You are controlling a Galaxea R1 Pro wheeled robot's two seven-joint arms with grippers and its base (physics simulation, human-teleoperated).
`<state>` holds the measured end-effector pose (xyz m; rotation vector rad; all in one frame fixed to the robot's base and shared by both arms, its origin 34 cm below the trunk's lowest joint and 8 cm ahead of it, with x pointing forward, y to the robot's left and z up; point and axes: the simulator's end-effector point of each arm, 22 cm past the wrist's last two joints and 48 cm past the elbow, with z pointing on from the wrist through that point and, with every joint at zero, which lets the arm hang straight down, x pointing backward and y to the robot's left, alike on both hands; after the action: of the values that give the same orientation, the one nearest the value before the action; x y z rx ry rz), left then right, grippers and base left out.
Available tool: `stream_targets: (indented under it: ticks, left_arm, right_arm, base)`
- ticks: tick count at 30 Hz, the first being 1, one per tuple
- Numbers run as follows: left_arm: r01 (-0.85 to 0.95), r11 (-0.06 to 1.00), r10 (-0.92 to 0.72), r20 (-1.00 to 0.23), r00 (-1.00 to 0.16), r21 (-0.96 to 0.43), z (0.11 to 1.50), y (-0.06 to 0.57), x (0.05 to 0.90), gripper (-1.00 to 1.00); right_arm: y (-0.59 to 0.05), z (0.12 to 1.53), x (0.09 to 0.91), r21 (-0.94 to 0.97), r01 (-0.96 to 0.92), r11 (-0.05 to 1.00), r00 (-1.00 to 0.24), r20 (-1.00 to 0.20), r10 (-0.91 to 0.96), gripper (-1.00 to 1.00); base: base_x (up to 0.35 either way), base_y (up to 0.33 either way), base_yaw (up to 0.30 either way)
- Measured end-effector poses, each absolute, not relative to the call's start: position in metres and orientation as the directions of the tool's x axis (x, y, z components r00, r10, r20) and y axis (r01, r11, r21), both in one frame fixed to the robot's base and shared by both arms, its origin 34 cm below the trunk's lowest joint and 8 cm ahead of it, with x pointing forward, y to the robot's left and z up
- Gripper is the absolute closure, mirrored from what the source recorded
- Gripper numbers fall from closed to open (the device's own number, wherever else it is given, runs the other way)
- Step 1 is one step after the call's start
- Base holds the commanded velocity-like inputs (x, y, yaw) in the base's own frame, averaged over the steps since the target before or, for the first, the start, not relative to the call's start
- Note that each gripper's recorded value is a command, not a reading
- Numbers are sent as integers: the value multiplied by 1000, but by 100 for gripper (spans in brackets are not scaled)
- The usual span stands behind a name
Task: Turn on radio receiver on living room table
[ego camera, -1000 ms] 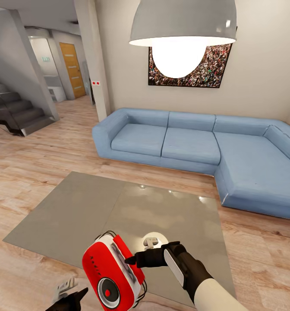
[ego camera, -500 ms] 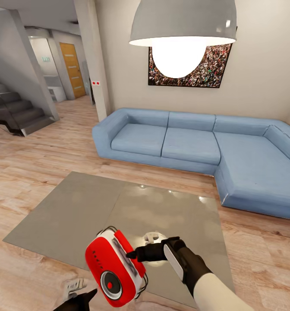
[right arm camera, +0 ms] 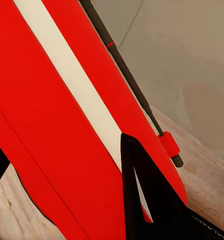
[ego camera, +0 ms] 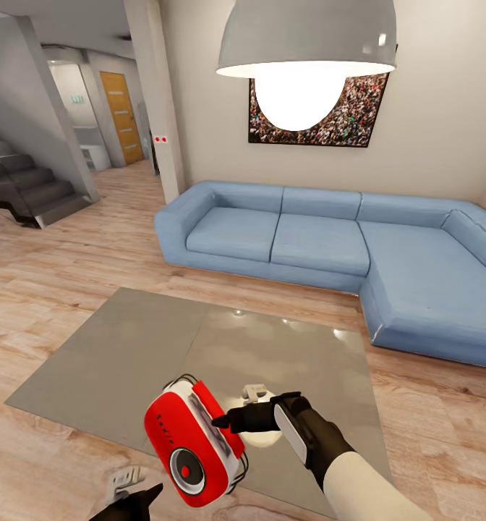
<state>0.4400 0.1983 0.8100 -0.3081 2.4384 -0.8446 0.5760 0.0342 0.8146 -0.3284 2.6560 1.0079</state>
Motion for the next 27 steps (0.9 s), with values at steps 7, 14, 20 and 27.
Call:
stream_targets:
  ticks: [7,14,20,27]
  left_arm:
    - [-34,778,-375,-421,-826,-627,813,198,447,100]
    - [-27,786,-373,-440,-817,-617,816,201,462,100]
    - [-27,788,-372,-440,-817,-616,816,201,462,100]
    - [-30,787,-373,-437,-819,-616,815,200,461,100]
  right_arm:
    - [34,813,574,611,-301,732,-937,-330,-109,100]
    - [34,812,573,612,-299,732,-938,-327,-111,100]
    - [34,811,573,611,-299,733,-939,-327,-111,100]
    - [34,811,573,611,-300,733,-938,-327,-111,100]
  base:
    - [0,0,0]
    - [0,0,0]
    - [0,0,0]
    - [0,0,0]
